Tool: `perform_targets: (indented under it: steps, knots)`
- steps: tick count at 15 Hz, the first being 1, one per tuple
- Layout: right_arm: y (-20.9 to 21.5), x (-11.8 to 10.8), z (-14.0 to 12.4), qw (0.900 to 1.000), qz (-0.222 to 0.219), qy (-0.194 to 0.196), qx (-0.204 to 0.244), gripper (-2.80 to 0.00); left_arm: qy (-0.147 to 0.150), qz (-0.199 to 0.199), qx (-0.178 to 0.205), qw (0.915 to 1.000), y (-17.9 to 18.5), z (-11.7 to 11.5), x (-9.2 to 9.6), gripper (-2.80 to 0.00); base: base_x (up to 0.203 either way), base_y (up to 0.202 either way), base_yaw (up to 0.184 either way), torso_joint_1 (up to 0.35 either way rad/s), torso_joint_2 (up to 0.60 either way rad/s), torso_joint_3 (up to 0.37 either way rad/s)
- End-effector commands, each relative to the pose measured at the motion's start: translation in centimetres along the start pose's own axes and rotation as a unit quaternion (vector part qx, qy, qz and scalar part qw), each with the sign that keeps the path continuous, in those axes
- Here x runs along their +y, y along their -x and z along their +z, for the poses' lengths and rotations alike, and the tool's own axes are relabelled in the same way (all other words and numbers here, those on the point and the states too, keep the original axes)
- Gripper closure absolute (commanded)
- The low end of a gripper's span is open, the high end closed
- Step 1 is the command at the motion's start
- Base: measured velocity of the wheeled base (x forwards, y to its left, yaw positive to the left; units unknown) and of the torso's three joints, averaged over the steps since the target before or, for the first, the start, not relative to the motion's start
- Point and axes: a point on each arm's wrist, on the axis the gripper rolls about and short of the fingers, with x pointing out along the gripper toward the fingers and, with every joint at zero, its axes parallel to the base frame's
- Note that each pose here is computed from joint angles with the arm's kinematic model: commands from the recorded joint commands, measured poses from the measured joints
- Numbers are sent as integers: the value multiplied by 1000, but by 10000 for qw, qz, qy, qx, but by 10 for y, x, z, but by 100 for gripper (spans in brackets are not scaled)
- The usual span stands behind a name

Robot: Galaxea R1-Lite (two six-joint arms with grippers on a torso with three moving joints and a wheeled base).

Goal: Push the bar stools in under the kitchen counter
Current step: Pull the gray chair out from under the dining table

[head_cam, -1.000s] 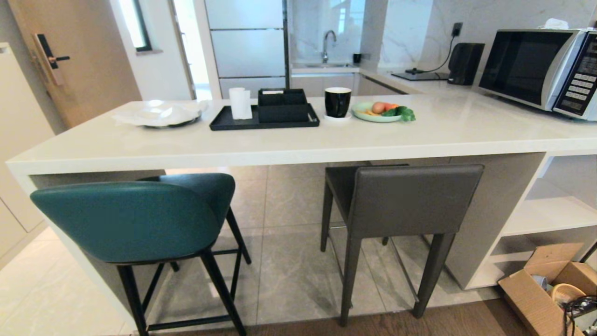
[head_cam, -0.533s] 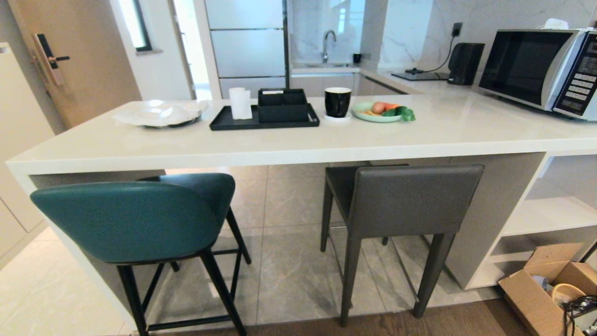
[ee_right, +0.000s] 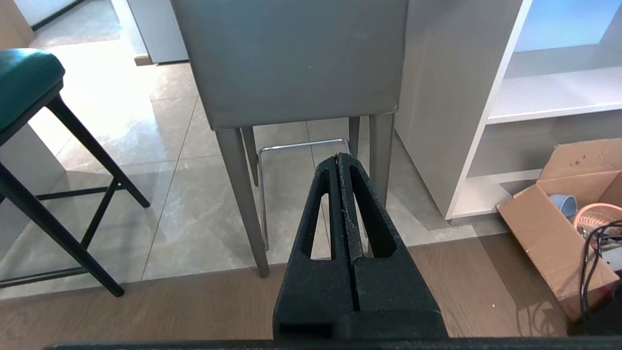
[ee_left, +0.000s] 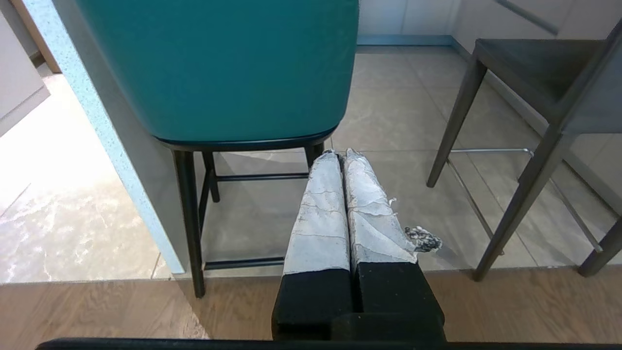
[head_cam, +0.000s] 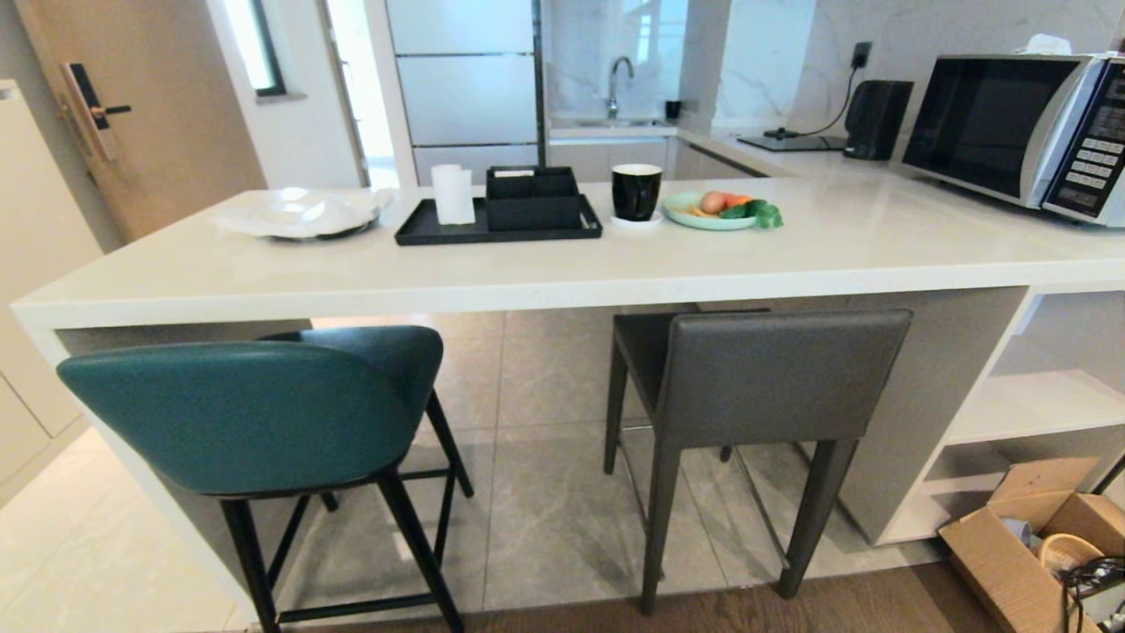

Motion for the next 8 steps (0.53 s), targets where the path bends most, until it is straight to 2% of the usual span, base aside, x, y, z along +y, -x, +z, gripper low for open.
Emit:
perform_targets:
  steps: [1, 4, 8]
  knots:
    - [0, 0, 0, 10000, 1, -3, 15, 0, 2, 4, 9, 10000, 0, 0, 0, 0, 0, 0, 0, 0, 0, 0]
    - [0, 0, 0, 10000, 1, -3, 13, 0, 2, 4, 1, 10000, 0, 0, 0, 0, 6, -90, 9, 4, -1, 2]
    - [0, 0, 0, 10000, 1, -3, 17, 0, 2, 4, 9, 10000, 0, 0, 0, 0, 0, -193, 4, 3, 2, 1]
